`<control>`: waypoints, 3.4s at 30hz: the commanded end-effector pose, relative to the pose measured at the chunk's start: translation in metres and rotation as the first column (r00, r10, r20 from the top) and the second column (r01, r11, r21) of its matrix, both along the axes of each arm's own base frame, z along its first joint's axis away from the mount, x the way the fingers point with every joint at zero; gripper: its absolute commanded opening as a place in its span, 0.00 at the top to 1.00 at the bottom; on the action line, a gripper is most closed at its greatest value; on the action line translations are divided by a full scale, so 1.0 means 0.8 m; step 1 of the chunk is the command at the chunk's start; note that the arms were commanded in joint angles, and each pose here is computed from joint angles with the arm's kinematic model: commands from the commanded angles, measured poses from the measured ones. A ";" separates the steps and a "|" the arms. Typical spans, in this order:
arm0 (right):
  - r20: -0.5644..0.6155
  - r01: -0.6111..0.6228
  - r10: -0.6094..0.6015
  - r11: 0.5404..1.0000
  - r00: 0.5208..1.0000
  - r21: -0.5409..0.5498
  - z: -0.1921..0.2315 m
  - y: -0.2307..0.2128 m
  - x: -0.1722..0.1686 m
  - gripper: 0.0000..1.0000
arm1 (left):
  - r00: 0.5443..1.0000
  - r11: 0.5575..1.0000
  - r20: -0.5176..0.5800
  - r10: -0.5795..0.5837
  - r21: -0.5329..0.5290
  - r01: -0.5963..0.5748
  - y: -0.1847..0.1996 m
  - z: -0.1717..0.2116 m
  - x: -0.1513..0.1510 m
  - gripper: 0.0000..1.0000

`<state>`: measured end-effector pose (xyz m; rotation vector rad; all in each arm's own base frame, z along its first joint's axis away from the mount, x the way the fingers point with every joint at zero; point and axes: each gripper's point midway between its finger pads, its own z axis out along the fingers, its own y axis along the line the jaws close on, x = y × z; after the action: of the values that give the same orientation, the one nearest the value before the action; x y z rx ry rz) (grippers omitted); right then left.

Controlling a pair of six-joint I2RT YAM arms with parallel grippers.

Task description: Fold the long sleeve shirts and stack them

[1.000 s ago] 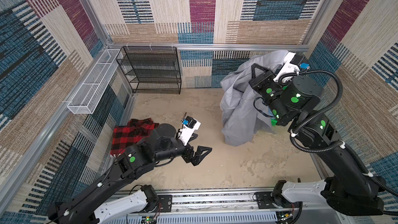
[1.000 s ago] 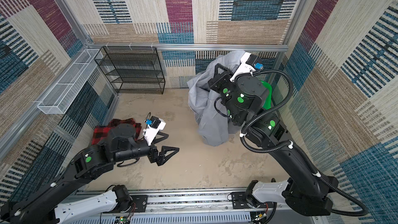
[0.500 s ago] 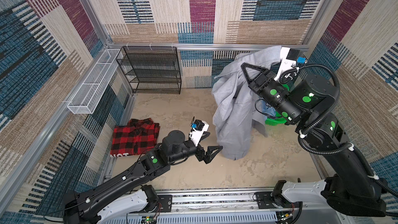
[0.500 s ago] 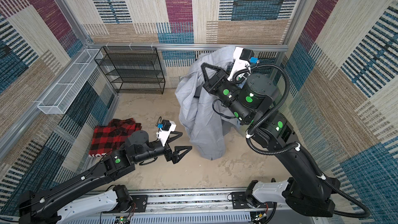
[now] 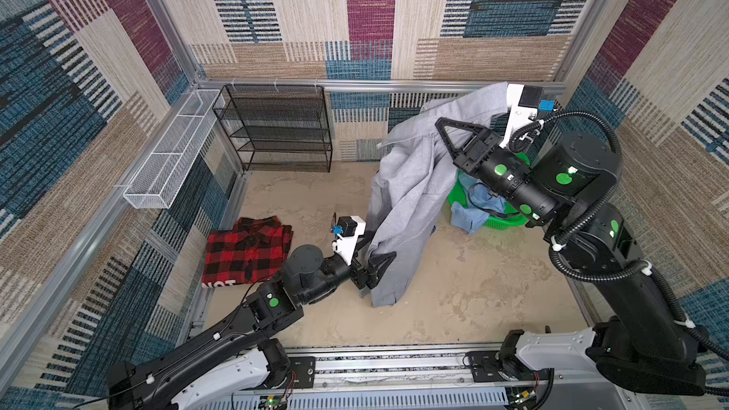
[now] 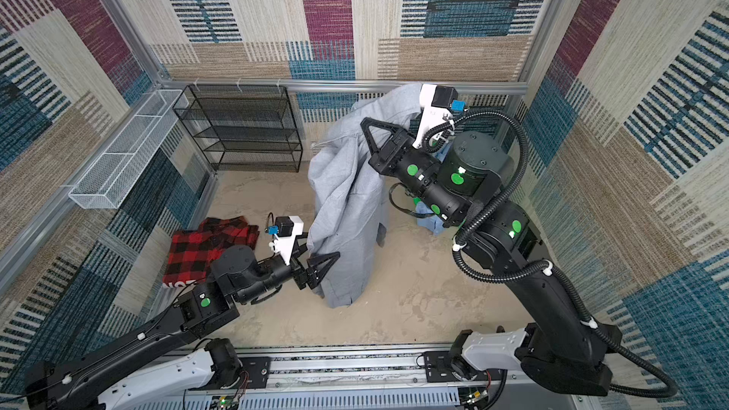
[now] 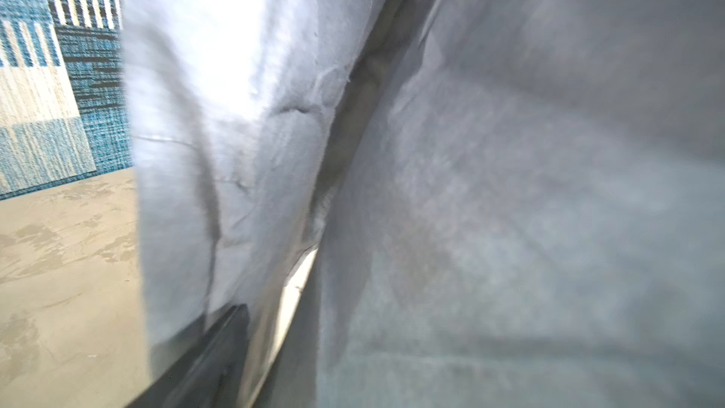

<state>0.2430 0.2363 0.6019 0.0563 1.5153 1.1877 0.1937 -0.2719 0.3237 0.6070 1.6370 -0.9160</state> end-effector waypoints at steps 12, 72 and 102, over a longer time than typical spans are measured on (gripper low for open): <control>0.044 -0.082 0.084 0.996 0.996 -0.034 0.002 0.027 -0.003 1.00 | 0.998 0.998 0.043 0.041 0.054 -0.043 0.022 0.006 -0.003 0.25; -0.745 0.404 -0.147 0.898 0.651 0.176 -0.517 -0.053 -0.047 1.00 | 0.838 0.624 0.508 0.201 0.593 -0.509 -0.117 0.054 0.354 1.00; -0.736 0.387 -0.300 0.920 0.607 -0.056 -0.571 -0.133 -0.073 0.37 | 0.641 0.595 -0.314 0.700 0.754 -0.280 0.078 -0.133 0.272 0.01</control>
<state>0.1857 0.1312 0.1447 1.0181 1.9817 0.9893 0.4376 -0.2257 0.2378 0.4128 2.4135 0.1127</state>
